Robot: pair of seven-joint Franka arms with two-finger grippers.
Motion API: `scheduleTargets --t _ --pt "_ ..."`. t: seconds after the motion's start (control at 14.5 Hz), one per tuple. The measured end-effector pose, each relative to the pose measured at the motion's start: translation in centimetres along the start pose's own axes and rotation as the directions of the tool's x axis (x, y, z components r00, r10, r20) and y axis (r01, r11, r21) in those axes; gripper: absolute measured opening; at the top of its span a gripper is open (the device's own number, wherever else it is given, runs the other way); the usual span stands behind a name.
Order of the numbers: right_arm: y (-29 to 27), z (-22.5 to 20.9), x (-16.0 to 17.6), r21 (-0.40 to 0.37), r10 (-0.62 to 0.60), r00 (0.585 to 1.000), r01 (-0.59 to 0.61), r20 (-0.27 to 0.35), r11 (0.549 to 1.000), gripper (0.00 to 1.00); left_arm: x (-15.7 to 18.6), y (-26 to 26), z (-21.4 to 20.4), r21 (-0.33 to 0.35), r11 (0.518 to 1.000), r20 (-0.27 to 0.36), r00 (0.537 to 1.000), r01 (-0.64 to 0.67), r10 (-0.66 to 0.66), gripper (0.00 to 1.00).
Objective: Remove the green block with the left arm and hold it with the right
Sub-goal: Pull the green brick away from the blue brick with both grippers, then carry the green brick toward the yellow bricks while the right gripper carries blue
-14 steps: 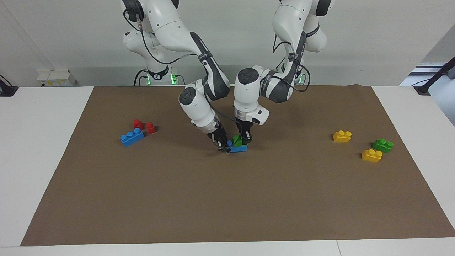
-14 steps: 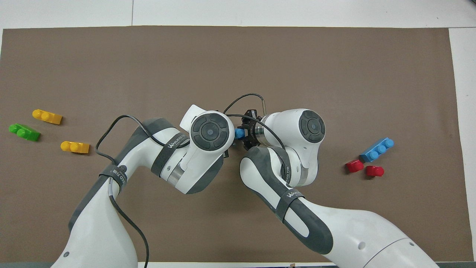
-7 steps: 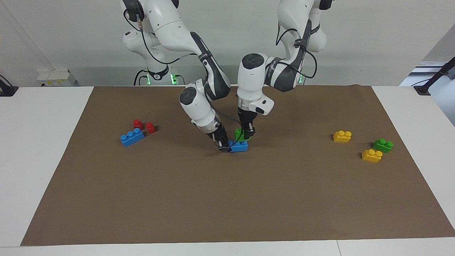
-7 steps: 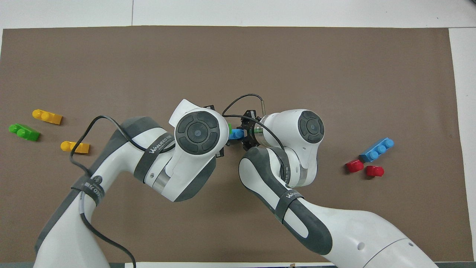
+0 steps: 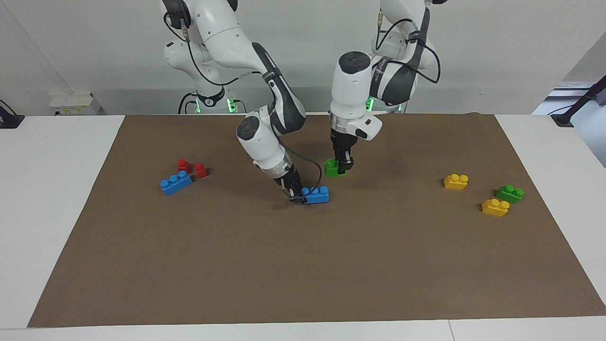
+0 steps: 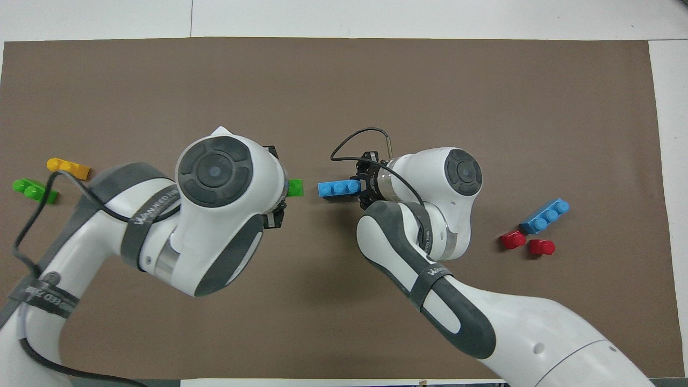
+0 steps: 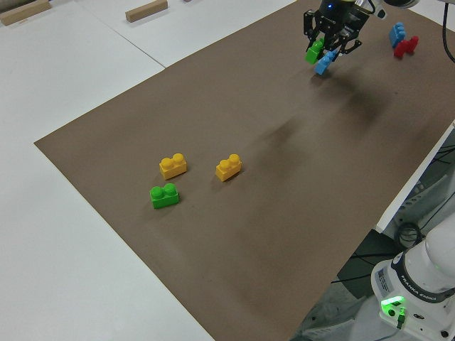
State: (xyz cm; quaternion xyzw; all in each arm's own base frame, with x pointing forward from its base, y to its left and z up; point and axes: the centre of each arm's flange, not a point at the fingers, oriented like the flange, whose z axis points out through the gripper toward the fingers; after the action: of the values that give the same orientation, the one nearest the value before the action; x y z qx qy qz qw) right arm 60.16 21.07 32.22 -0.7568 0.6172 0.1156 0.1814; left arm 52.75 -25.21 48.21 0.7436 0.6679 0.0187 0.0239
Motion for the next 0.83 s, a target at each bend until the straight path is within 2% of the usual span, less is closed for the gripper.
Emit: scheduleTargets --t 0.28,0.35,0.55,0.83 --pt "0.9 -8.4 16.0 -0.026 -0.072 0.997 0.072 0.022 0.997 0.35 8.5 2.2 0.1 0.008 0.991 0.008 0.991 -0.137 0.137 0.36" --pt "1.7 -9.4 18.7 -0.031 -0.058 0.998 0.059 0.032 0.998 0.35 10.6 2.5 0.1 0.007 0.985 0.009 0.985 -0.171 0.171 0.36" --pt "3.4 -10.7 23.0 -0.036 -0.003 0.999 0.004 0.042 0.999 0.35 17.7 3.3 0.3 -0.001 0.967 0.020 0.967 -0.253 0.253 0.36" --pt "4.9 -10.1 24.8 -0.047 0.015 0.999 -0.013 0.044 0.999 0.35 25.6 4.2 2.7 -0.026 0.946 0.008 0.946 -0.322 0.323 0.36"
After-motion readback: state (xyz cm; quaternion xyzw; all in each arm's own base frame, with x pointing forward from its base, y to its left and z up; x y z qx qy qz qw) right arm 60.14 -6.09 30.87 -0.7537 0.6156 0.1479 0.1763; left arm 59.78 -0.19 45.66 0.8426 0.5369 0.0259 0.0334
